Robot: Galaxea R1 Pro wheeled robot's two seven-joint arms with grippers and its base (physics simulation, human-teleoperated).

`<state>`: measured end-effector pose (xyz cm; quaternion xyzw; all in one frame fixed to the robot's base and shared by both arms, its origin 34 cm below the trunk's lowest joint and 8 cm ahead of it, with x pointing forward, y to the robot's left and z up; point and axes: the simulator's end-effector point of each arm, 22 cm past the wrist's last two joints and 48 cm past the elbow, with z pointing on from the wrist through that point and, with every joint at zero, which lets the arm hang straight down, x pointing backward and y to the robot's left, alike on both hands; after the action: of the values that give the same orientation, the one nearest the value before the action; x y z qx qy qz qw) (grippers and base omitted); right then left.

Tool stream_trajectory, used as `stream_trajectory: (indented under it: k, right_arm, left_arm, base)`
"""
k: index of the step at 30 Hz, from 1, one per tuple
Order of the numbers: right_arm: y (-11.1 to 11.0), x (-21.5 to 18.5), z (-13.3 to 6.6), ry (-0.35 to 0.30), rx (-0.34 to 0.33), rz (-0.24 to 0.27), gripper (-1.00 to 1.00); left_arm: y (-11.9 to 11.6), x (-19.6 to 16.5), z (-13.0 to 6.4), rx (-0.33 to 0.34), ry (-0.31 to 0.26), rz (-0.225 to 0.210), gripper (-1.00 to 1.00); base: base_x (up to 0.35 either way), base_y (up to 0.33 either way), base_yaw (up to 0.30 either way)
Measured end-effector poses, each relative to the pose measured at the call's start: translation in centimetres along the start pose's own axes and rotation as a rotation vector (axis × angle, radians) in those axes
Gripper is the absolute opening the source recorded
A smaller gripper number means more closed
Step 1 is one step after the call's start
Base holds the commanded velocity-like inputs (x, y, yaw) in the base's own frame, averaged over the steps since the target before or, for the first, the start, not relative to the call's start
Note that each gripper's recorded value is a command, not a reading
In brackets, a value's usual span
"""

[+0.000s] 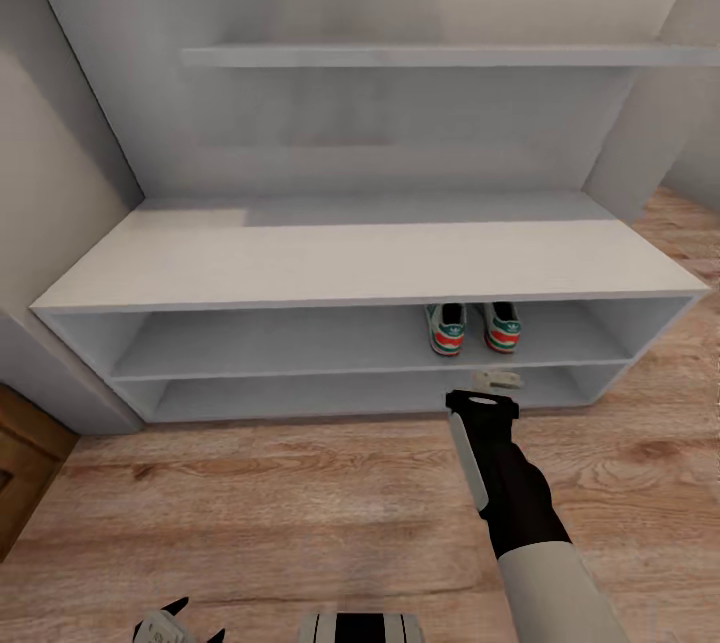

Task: Pick up the two gym shoes and the two sandals from the corridor floor and place them onto the hallstand (shoe rack) in the corridor, making sure they are on the rack and not on the floor. Arrange them so the two gym shoes are next to each other and the two sandals are next to each other.

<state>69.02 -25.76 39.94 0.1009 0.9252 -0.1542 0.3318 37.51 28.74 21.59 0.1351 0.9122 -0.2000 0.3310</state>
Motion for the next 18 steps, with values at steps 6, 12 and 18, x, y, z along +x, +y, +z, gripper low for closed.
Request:
stream_trajectory:
  k: [6, 12, 18]
  right_arm:
    - [0.05, 0.05, 0.01, 0.001, -0.001, -0.001, 1.00]
    - [0.15, 0.15, 0.03, 0.003, -0.003, -0.002, 1.00]
    - [0.20, 0.27, 0.06, 0.005, -0.004, -0.003, 1.00]
  left_arm:
    - [0.03, 0.00, -0.01, -0.001, 0.000, 0.000, 1.00]
    - [0.12, 0.00, -0.07, -0.004, -0.001, -0.002, 1.00]
    - [0.69, 0.05, -0.40, -0.024, -0.007, -0.017, 1.00]
  base:
    - [-0.336, 0.000, 0.000]
    - [-0.336, 0.000, 0.000]
    - [-0.337, 0.000, 0.000]
